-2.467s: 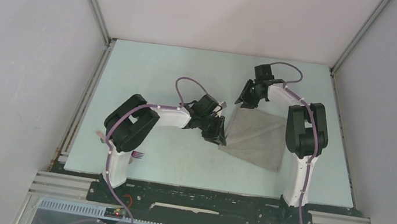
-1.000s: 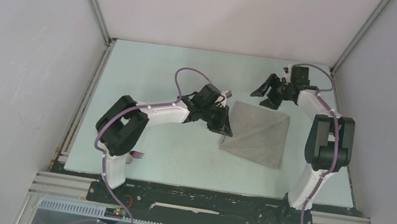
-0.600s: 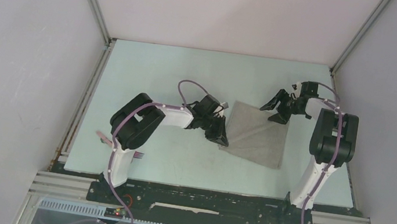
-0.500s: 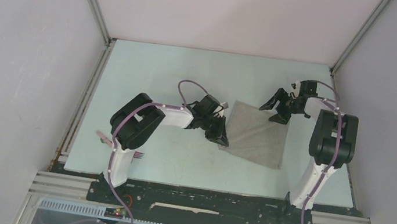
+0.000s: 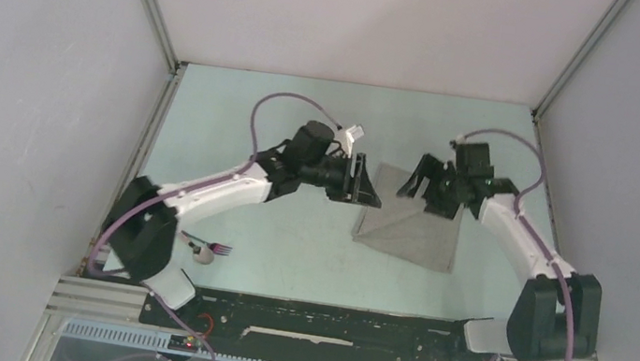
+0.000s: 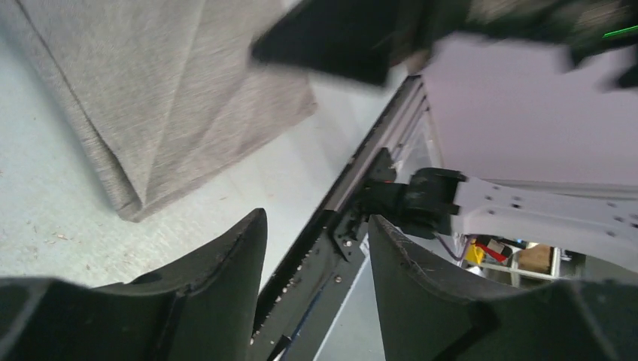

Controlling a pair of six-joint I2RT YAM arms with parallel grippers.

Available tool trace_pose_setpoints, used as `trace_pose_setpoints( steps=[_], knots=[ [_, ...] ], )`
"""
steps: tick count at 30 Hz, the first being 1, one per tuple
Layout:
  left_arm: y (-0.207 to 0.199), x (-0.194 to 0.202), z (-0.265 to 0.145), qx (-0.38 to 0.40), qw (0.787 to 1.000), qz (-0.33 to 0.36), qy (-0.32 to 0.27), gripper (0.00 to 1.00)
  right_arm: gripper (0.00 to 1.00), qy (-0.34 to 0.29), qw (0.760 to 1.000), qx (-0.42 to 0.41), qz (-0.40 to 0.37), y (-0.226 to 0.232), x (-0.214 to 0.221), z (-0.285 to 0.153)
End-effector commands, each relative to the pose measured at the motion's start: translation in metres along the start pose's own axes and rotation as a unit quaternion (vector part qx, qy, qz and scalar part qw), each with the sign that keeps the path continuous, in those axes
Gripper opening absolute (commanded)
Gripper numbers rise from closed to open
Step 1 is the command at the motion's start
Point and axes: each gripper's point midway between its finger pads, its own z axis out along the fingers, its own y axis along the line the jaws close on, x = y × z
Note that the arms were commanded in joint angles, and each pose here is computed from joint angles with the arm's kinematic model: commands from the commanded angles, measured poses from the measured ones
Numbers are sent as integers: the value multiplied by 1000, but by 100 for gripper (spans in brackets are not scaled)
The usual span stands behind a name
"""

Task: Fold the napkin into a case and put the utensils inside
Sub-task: Smooth out the upper triangle-folded napkin at the center of the board.

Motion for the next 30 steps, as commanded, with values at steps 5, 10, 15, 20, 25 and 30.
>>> trace_pose_setpoints(
  steps=[5,10,15,20,25,30],
  knots=[
    [-22,17,-61,1,998,46,-41,61,95,6,992,1,123,-45,68,2],
    [-14,33,-78,-10,998,51,-47,62,94,15,983,53,176,-92,79,13],
    [-15,41,-94,-10,997,55,-60,63,95,26,966,105,236,-133,98,21],
    [-21,41,-110,-7,995,64,-76,65,96,30,953,118,279,-157,97,31],
    [-26,41,-123,-7,994,74,-83,66,83,12,945,155,287,-187,79,34],
    [-27,44,-130,-6,993,78,-84,66,84,-17,946,212,246,-203,46,18]
  ],
)
